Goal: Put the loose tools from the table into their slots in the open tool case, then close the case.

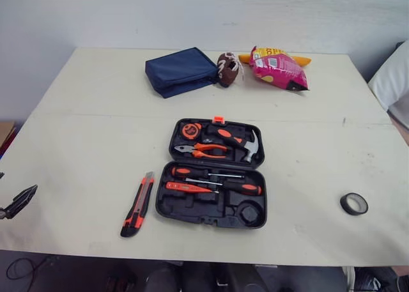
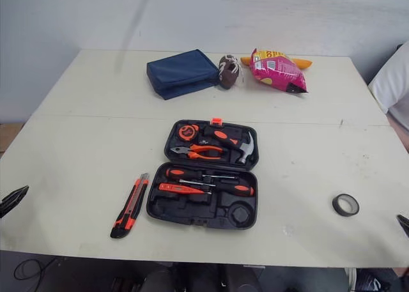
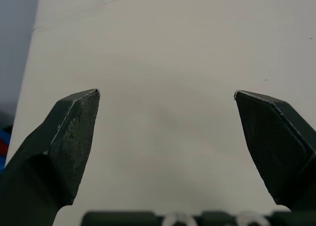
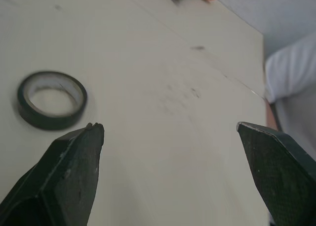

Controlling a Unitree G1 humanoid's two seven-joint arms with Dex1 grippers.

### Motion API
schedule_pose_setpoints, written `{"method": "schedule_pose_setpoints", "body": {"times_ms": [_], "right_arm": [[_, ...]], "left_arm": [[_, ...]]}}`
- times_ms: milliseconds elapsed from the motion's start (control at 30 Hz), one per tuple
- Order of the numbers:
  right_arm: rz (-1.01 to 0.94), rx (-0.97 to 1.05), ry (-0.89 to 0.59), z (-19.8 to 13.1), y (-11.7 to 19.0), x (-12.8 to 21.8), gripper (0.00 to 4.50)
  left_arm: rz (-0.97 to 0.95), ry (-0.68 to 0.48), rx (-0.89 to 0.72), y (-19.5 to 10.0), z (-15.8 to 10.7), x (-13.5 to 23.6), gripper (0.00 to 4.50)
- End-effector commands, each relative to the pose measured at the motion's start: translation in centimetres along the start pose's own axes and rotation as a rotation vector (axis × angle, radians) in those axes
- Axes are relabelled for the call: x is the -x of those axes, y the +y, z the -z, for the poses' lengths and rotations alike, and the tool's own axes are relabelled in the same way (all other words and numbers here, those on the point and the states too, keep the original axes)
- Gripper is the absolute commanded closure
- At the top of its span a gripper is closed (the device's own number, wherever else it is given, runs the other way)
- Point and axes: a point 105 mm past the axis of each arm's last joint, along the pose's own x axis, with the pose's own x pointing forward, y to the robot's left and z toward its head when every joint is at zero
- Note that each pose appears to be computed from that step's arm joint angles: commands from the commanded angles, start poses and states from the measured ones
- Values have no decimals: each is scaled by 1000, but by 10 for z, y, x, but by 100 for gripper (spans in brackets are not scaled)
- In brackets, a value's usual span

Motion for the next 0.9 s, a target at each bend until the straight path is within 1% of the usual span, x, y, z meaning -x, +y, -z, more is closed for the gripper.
{"method": "schedule_pose_setpoints", "body": {"times_ms": [33,100,167,233,333,400,433,500,633,667,733,800,900], "right_arm": [[-190,-2,-156,-26,30,-38,0],[-336,-1,-258,-47,58,-61,0],[-439,-23,-397,-80,83,-88,0],[-507,-34,-483,-101,101,-102,0],[-581,-42,-558,-122,120,-113,0],[-658,-52,-604,-133,135,-119,0],[-702,-48,-622,-136,142,-121,0],[-732,-51,-637,-137,146,-124,0],[-751,-57,-647,-135,148,-131,0],[-756,-56,-649,-135,148,-132,0],[-763,-50,-655,-135,149,-134,0],[-757,-48,-662,-138,147,-137,0],[-759,-36,-668,-141,148,-140,0]], "left_arm": [[51,-68,-9,-24,-30,-7,6],[102,-65,42,-45,-43,-14,6],[129,-33,104,-70,-48,-17,6],[170,-5,142,-92,-51,-15,6],[229,27,188,-118,-55,-12,6],[257,81,198,-137,-54,-14,6],[279,111,198,-152,-54,-16,6],[257,149,191,-168,-53,-20,6],[256,181,257,-195,-53,-21,6],[257,227,223,-203,-47,-20,6],[292,296,212,-223,-37,-16,6],[233,289,249,-222,-35,-17,6],[254,334,253,-229,-26,-17,6]]}}
